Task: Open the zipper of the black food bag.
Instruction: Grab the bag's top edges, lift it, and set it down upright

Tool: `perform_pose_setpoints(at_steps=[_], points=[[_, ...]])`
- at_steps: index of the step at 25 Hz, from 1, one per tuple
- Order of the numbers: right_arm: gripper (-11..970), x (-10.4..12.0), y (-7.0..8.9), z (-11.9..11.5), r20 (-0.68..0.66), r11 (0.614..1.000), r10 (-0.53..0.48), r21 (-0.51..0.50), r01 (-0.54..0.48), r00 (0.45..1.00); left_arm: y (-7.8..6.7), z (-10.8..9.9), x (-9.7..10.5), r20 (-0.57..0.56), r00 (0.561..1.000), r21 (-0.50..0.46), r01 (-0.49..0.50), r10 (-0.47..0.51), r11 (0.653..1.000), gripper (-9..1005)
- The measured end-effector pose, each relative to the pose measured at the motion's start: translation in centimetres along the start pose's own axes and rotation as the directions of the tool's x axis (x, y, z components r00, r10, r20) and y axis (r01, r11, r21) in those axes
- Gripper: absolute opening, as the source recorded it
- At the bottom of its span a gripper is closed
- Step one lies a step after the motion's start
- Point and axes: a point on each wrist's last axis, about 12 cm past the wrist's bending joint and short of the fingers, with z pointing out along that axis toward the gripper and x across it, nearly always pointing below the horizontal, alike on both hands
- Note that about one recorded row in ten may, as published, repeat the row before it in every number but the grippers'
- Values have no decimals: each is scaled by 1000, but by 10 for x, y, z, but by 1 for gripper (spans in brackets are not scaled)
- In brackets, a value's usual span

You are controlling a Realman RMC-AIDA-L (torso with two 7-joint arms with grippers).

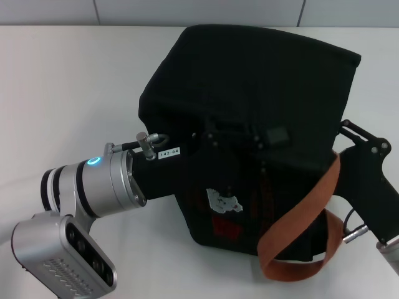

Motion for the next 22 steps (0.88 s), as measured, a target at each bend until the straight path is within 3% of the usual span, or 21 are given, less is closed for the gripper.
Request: perform_pose_setpoints(at_steps=[7,12,17,22], points=[[209,1,0,4,6,1000,-2,-15,2,1000,0,0,0,1,1000,-1,0,0,1000,93],[46,2,1,7,-1,1000,1,-24,-1,1000,0,0,0,0,1000,-1,0,0,1000,92],[6,2,2,3,-15,1000,2,-17,-3,1000,1,0,1,-3,1000,-5,7,-7,1000,92],[13,3,5,-20,-79,1000,5,-1,-5,997,2,1,2,-7,1000,-10,8,-8,1000,92]])
